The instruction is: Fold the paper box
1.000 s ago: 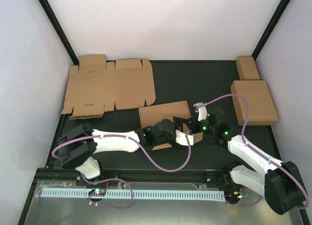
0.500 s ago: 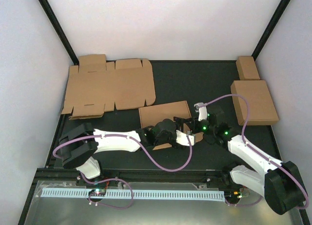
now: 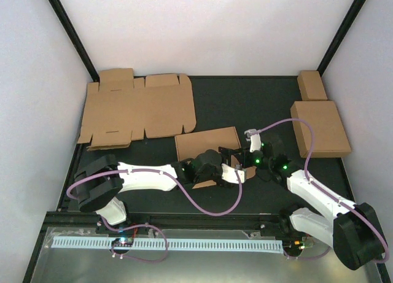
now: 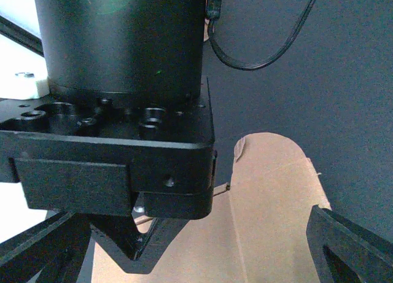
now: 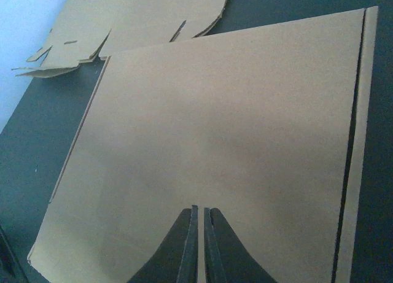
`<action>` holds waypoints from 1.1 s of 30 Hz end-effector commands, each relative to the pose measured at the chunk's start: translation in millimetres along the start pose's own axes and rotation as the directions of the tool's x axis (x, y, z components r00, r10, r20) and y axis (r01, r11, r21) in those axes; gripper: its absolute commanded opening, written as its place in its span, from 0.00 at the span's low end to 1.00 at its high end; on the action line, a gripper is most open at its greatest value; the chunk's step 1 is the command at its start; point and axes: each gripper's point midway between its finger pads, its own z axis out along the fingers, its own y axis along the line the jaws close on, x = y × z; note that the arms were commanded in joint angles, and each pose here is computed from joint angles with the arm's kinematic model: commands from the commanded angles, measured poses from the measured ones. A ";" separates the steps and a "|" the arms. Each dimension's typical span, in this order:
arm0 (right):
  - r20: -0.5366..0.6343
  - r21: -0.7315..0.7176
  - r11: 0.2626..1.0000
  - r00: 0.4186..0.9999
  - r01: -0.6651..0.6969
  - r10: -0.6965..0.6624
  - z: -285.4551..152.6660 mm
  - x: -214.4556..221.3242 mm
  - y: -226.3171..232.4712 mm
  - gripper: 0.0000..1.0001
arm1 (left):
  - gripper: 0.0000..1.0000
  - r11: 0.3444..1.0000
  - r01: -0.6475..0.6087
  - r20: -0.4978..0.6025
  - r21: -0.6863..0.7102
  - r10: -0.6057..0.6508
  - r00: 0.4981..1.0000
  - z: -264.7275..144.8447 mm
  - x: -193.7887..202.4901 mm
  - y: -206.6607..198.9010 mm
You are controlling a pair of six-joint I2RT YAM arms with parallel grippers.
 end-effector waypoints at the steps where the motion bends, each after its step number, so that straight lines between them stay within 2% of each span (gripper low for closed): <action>1: 0.030 -0.052 0.998 0.999 0.035 -0.033 -2.9 -7.6 13.7 0.05 | 0.99 1.000 -0.002 0.001 0.012 0.002 1.000 4.3 -7.8 1.4; 18: 0.030 -0.038 0.999 0.999 0.034 -0.033 -3.4 -6.7 11.0 0.05 | 0.99 1.000 0.017 -0.042 0.002 -0.017 0.999 4.7 1.8 1.7; 24: 0.031 -0.034 0.999 0.999 0.034 -0.033 -3.9 -6.1 10.4 0.05 | 0.99 0.998 0.066 -0.039 -0.011 -0.067 0.997 -1.9 3.0 2.8; 33: 0.049 0.064 0.998 0.998 0.025 -0.028 -9.9 -7.2 -5.5 0.04 | 0.99 0.991 0.103 -0.002 -0.080 -0.103 0.995 -27.1 -0.1 15.8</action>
